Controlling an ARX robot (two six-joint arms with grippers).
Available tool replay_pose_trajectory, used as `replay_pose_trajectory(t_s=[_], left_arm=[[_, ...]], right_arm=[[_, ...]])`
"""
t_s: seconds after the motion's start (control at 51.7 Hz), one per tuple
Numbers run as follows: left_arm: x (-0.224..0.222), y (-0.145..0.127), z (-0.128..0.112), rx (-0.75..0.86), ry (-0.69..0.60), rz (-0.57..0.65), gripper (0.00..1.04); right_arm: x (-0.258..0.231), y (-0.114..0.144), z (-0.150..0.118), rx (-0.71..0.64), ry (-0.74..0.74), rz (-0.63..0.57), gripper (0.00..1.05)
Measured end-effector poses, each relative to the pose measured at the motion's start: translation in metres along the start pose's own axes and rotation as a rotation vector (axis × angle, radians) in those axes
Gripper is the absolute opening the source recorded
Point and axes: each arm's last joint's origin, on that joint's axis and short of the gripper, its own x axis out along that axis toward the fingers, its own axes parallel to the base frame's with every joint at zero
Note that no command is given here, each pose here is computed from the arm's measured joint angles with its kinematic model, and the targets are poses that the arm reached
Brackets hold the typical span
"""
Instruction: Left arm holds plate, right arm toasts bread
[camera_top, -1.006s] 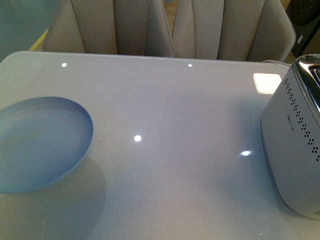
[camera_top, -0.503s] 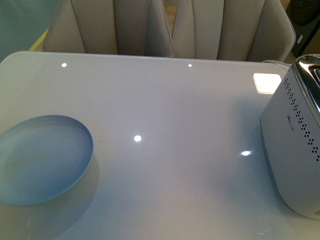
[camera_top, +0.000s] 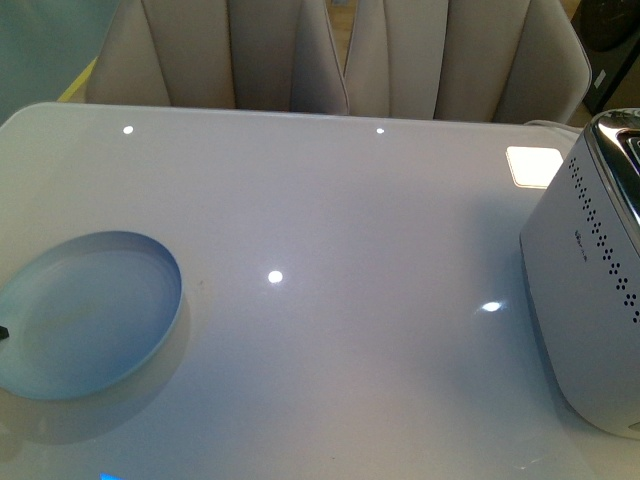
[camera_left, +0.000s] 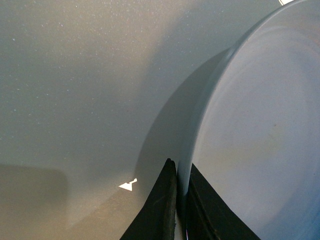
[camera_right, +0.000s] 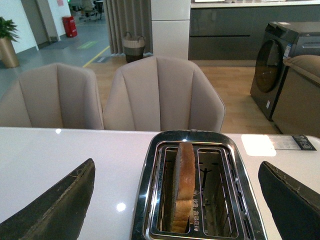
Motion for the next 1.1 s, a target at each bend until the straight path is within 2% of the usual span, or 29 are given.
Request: replay_pose_trajectory(t_s=[0.193,0.522,0.658,0.754,0.929,1.103], left_arm=[[0.001,0.003,-0.002,-0.008,0.012,0.011,0.05],[-0.005,0.001,-0.004,-0.021,0.007,0.030,0.52],[-0.021,-0.007,0.001,-0.061,-0.035,0.028,0.83],[-0.040,-0.018,0.013,-0.059,-0.093,0.014,0.99],[-0.092,-0.059,0.037,-0.003,-0.238,-0.027,0.98],[-0.123,-0.106,0.043,0.067,-0.313,-0.079,0.98]], right_arm=[[0.000,0.000,0.000,0.000,0.000,0.000,0.96],[0.000,0.000,0.000,0.000,0.000,0.000,0.96],[0.000,0.000,0.000,0.000,0.000,0.000,0.96],[0.000,0.000,0.000,0.000,0.000,0.000,0.96],[0.000,0.000,0.000,0.000,0.000,0.000,0.96],[0.000,0.000,0.000,0.000,0.000,0.000,0.96]])
